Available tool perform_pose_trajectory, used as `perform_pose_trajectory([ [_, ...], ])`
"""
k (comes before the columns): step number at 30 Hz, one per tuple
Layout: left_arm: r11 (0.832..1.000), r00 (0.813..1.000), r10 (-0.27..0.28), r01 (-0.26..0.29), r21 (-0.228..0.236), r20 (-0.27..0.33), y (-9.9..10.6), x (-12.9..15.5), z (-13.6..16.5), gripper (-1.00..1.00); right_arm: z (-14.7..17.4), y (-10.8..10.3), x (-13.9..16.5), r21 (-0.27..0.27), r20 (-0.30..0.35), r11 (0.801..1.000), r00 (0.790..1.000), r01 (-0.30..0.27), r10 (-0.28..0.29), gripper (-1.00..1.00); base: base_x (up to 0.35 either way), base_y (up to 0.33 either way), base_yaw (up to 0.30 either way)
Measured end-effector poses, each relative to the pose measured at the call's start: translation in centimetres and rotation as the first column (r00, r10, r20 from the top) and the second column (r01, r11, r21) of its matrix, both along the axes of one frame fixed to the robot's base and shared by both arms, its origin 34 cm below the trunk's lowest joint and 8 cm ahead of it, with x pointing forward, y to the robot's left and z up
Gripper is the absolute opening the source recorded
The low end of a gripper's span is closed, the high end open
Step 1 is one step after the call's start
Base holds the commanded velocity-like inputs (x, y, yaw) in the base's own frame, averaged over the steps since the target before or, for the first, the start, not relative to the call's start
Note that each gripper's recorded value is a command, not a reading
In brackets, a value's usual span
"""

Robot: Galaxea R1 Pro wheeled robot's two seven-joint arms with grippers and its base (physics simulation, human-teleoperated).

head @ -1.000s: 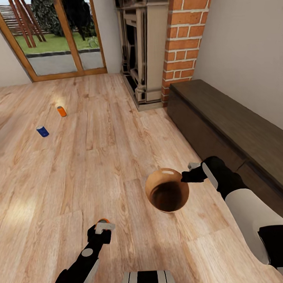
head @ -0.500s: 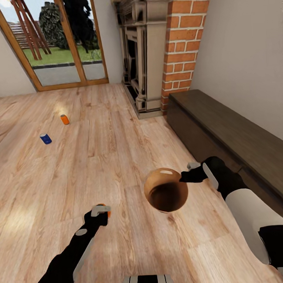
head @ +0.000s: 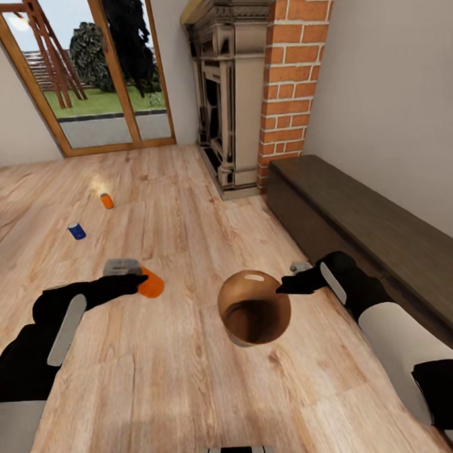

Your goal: Put the three can of soda from the living room inside the tash can in the kitchen.

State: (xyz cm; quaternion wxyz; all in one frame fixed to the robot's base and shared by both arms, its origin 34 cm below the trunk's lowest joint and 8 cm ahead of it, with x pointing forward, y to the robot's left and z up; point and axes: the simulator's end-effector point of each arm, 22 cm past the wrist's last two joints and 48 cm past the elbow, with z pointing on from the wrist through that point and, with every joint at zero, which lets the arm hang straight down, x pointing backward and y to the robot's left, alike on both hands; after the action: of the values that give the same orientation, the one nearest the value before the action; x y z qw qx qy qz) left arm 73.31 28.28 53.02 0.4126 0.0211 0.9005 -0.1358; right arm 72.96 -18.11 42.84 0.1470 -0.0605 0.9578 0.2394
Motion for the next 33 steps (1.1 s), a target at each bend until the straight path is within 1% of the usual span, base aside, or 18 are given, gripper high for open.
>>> perform_pose_trajectory([
  [3,1.0,1.0,-0.012,0.012,-0.023,-0.009,0.3,5.0,5.3,-1.0,0.1,0.6,-0.1,-0.028,0.0,0.999,1.0,-0.027,0.027,-1.0,0.0,0.0,0.0],
  [4,0.999,1.0,-0.019,0.02,-0.051,0.014,-0.1,6.6,7.9,-1.0,0.3,0.9,-0.1,-0.029,-0.002,0.999,0.999,-0.033,0.033,-1.0,0.0,0.0,0.0],
  [5,0.999,1.0,-0.015,0.016,-0.052,0.015,0.1,7.8,9.3,-1.0,0.6,1.2,-0.1,-0.024,-0.003,0.999,0.999,-0.037,0.037,-1.0,0.0,0.0,0.0],
  [6,0.997,1.0,-0.008,0.007,-0.072,-0.01,0.1,10.0,10.6,-1.0,0.7,1.9,-0.3,-0.022,-0.007,0.999,0.999,-0.049,0.049,-1.0,0.0,0.0,0.0],
  [7,0.995,0.999,-0.026,0.03,-0.1,0.038,-1.0,11.7,14.2,-1.0,0.7,2.4,-0.4,-0.014,-0.01,0.998,0.998,-0.055,0.055,-1.0,0.0,0.0,0.0],
  [9,0.992,0.998,-0.052,0.057,-0.117,0.045,-2.8,13.7,16.6,-1.0,0.8,3.1,-0.6,-0.006,-0.012,0.998,0.998,-0.063,0.063,-1.0,0.0,0.0,0.0],
  [11,0.984,0.994,-0.103,0.108,-0.139,0.045,-5.9,15.2,18.8,-1.0,0.6,3.4,-0.7,-0.013,-0.013,0.997,0.997,-0.071,0.071,-1.0,0.0,0.0,0.0],
  [12,0.975,0.982,-0.191,0.189,-0.113,-0.007,-9.8,16.2,19.1,-1.0,0.1,3.9,-1.0,-0.028,-0.023,0.996,0.996,-0.084,0.083,-1.0,0.0,0.0,0.0],
  [13,0.915,0.938,-0.347,0.334,-0.229,-0.02,-18.0,15.0,20.8,-1.0,-0.8,4.2,-1.8,-0.02,-0.061,0.997,0.995,-0.081,0.079,-1.0,0.0,0.0,0.0],
  [14,0.887,0.912,-0.408,0.387,-0.254,-0.035,-20.9,14.2,20.9,-1.0,-1.4,4.3,-2.3,-0.015,-0.095,0.997,0.993,-0.074,0.072,-1.0,0.0,0.0,0.0],
  [15,0.89,0.908,-0.416,0.395,-0.226,-0.053,-20.8,14.1,20.3,-1.0,-1.4,4.0,-2.1,-0.024,-0.097,0.997,0.993,-0.073,0.07,-1.0,0.0,0.0,0.0],
  [17,0.861,0.877,-0.475,0.447,-0.242,-0.071,-23.2,13.0,20.1,-1.0,-0.9,3.5,-1.1,-0.044,-0.099,0.997,0.993,-0.068,0.064,-1.0,0.0,0.0,0.0],
  [18,0.845,0.851,-0.515,0.486,-0.223,-0.097,-24.8,12.0,19.2,-1.0,-0.3,3.2,-0.4,-0.051,-0.1,0.997,0.993,-0.064,0.059,-1.0,0.0,0.0,0.0],
  [20,0.831,0.829,-0.547,0.519,-0.199,-0.12,-26.2,11.1,18.5,-1.0,0.3,3.2,0.3,-0.046,-0.096,0.997,0.994,-0.058,0.054,-1.0,0.0,0.0,0.0],
  [21,0.817,0.81,-0.571,0.545,-0.188,-0.134,-27.6,10.4,17.9,-1.0,0.8,3.3,0.7,-0.043,-0.092,0.997,0.994,-0.057,0.053,-1.0,0.0,0.0,0.0],
  [25,0.803,0.79,-0.594,0.57,-0.174,-0.15,-28.9,9.5,17.3,-1.0,1.9,3.9,1.5,-0.035,-0.076,0.998,0.996,-0.059,0.056,-1.0,0.0,0.0,0.0],
  [29,0.791,0.773,-0.611,0.6,-0.119,-0.167,-29.4,9.0,15.8,-1.0,3.4,4.1,3.0,-0.043,-0.043,0.997,0.997,-0.064,0.062,-1.0,0.0,0.0,0.0],
  [33,0.783,0.765,-0.621,0.614,-0.097,-0.168,-29.7,8.7,15.0,-1.0,4.4,4.4,3.7,-0.031,-0.03,0.998,0.998,-0.061,0.061,-1.0,0.0,0.0,0.0],
])
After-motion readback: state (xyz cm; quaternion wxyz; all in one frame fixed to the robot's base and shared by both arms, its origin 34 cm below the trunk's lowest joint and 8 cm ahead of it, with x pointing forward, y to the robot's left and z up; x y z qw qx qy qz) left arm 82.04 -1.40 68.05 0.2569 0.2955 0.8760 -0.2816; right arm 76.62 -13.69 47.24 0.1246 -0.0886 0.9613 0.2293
